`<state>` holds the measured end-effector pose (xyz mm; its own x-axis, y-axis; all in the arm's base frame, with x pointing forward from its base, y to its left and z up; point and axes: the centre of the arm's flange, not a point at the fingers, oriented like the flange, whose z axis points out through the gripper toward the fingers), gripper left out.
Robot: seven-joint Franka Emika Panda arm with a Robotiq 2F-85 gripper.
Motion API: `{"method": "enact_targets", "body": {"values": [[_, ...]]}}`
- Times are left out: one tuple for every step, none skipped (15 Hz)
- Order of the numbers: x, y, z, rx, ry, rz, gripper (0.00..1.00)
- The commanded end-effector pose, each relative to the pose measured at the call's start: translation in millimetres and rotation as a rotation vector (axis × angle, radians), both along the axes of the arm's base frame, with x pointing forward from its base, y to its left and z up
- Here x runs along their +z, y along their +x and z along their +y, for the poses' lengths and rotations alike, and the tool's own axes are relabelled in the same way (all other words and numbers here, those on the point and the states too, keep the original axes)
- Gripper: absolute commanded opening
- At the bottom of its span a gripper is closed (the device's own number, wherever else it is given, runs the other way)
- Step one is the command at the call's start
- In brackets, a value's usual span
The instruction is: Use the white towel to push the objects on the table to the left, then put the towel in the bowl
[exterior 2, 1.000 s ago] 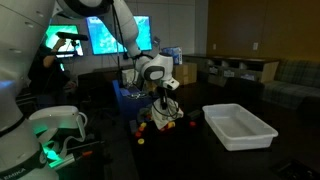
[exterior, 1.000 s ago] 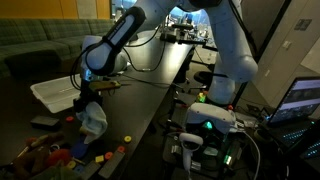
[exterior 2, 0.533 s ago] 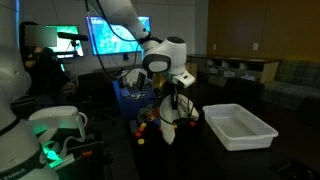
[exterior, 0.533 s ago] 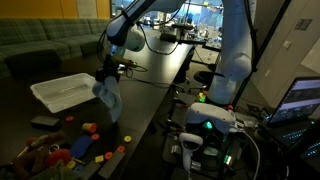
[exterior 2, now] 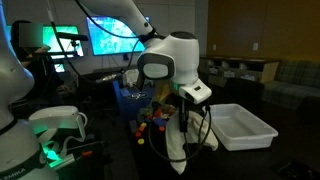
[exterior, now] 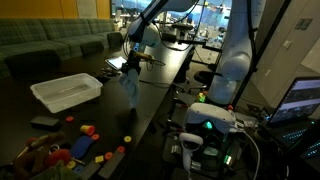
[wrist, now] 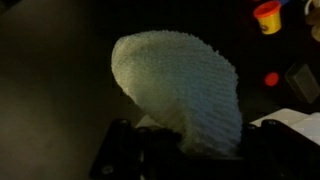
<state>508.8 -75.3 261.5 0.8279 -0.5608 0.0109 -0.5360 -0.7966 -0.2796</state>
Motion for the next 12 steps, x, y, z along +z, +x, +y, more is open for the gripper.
{"method": "enact_targets", "body": {"values": [[-36.2,-30.3,-22.3,0.023,-0.055,0.081,0.00],[-50.4,-44.0,-23.6,0.023,-0.065,0.125,0.00],[-67.3,-57.4,-22.1,0.026,-0.073,0.160,0.00],[-82.9,-69.3,-17.5,0.030,-0.073,0.196,0.00],[-101.2,-82.2,-7.5,0.032,-0.068,0.229,0.00],[-120.6,-91.9,4.6,0.030,-0.069,0.262,0.00],[-137.1,-100.7,17.3,0.023,-0.066,0.291,0.00],[-150.3,-108.2,30.6,0.023,-0.062,0.319,0.00],[-164.1,-114.9,44.4,0.024,-0.064,0.343,0.00],[-176.2,-119.4,62.8,0.038,-0.052,0.370,0.00],[-185.9,-123.0,79.5,0.051,-0.054,0.390,0.00],[-193.6,-125.8,97.3,0.079,-0.043,0.418,0.00]]}}
